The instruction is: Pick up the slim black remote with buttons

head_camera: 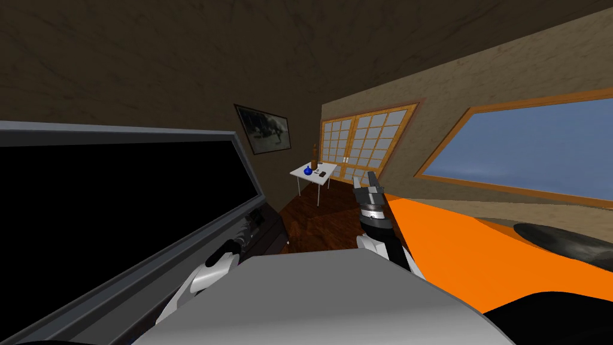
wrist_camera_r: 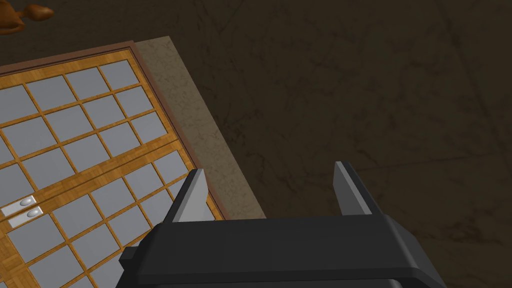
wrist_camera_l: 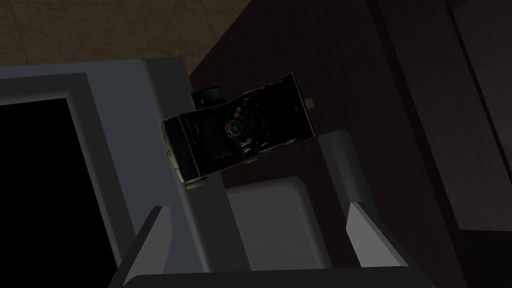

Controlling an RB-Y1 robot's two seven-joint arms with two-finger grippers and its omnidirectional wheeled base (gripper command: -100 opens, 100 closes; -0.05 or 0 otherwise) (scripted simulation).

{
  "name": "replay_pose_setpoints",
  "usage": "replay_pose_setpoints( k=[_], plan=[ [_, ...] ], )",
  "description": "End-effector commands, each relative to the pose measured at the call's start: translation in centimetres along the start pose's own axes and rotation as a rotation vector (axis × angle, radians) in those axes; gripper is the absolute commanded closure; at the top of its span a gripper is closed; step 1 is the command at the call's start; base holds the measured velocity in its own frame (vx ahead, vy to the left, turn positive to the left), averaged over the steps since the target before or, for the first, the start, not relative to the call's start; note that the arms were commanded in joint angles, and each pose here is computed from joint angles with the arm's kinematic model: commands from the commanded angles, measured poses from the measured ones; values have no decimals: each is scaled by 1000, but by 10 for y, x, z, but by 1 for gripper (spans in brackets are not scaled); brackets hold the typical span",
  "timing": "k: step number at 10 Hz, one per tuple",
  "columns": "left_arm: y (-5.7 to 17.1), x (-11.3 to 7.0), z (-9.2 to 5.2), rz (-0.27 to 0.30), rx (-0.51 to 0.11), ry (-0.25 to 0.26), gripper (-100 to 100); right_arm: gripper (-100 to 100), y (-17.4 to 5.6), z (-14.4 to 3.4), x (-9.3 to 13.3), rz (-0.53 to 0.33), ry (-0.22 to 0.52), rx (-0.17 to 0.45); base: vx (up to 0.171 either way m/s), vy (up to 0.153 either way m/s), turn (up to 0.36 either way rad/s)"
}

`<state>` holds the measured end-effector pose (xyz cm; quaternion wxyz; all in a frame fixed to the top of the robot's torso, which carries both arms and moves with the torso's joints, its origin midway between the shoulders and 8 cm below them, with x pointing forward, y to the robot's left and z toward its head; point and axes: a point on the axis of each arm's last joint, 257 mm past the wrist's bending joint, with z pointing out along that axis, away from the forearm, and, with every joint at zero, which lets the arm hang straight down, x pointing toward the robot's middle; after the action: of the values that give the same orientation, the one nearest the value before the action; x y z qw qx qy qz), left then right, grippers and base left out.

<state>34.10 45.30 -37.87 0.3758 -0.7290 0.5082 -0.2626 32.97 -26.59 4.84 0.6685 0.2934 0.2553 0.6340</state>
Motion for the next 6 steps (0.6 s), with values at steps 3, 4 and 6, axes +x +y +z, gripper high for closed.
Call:
replay_pose_setpoints(
  k=[3, 4, 6],
  plan=[
    [38, -23, 5, -37, -130, -42, -100, 0, 0, 0, 0, 0, 0, 0, 67, -22, -44],
    [51, -34, 6, -64, -174, -60, -100, 0, 0, 0, 0, 0, 0, 0, 72, -1, -58],
    [69, -45, 6, -92, -241, -82, -100, 0, 0, 0, 0, 0, 0, 0, 66, -2, -37]
  ],
)
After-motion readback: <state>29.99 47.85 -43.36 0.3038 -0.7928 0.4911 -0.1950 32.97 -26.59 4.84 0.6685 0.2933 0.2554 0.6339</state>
